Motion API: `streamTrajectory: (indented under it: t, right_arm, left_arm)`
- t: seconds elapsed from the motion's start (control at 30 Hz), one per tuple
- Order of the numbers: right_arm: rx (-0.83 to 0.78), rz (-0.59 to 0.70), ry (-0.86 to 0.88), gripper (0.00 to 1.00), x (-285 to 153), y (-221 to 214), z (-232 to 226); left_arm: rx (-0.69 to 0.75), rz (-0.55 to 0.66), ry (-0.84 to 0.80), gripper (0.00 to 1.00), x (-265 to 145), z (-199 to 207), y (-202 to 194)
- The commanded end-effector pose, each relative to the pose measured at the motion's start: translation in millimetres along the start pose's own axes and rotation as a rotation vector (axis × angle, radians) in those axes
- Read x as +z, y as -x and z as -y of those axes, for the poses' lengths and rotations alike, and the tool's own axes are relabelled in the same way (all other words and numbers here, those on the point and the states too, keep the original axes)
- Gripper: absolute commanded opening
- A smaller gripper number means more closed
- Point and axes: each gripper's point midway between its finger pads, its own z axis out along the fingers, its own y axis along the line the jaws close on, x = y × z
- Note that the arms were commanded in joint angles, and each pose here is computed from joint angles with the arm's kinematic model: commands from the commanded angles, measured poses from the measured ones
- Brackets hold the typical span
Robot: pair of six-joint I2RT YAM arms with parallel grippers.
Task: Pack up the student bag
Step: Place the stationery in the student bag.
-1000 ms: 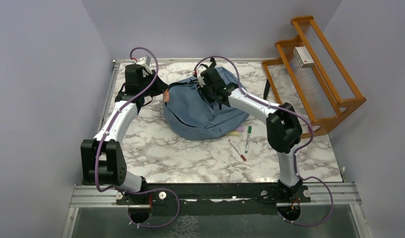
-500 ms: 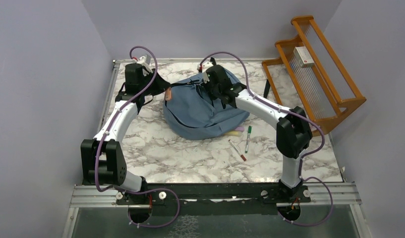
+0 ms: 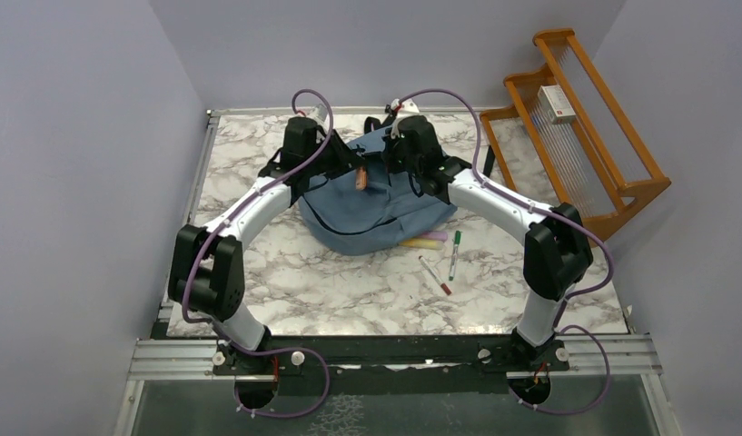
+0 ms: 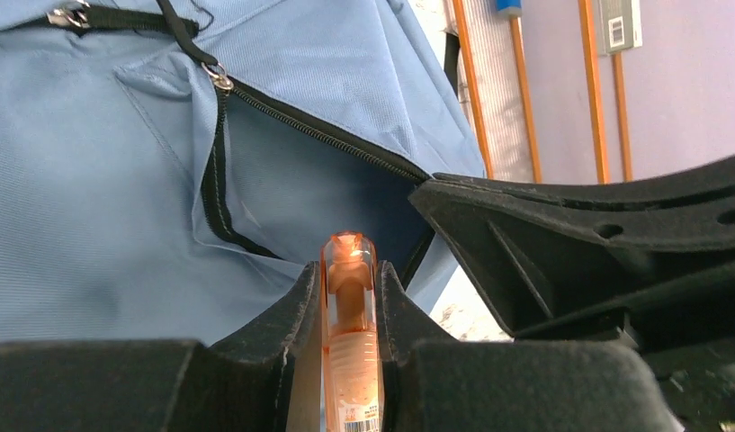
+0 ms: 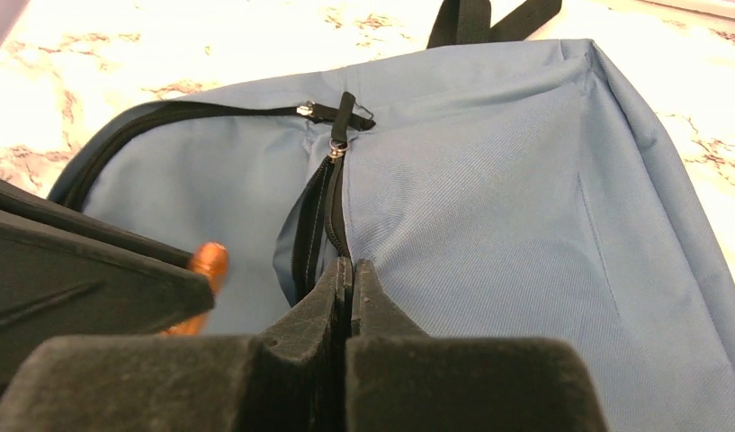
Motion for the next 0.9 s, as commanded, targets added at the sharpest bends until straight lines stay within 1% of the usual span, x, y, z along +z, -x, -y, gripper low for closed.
streamTrajectory:
  t: [0.0, 0.23, 0.4, 0.6, 0.83, 0.87]
  right_arm:
    - [0.084, 0.206, 0.079, 0.01, -22, 68, -21]
    - [0.096, 0.221, 0.069, 0.01, -27, 65, -17]
    - [0.1, 0.23, 0.079, 0.0, -29, 65, -18]
    - [0.087, 0.22, 0.139, 0.0, -29, 60, -28]
    - [0.092, 0.195, 0.159, 0.01, -31, 49, -30]
    - [0.094, 0.191, 0.161, 0.01, -31, 47, -30]
  left_arm:
    - [-0.128, 0.043, 0.009, 0.0, 15, 7, 0]
    - [-0.238, 0.008, 0.038, 0.0, 40, 3, -13]
    - [-0.282, -0.014, 0.051, 0.0, 50, 1, -22]
    - [-0.289, 0.02, 0.051, 0.0, 65, 1, -10]
    - [-0.329, 0.05, 0.039, 0.0, 87, 2, 4]
    - [-0.335, 0.047, 0.037, 0.04, 91, 3, 4]
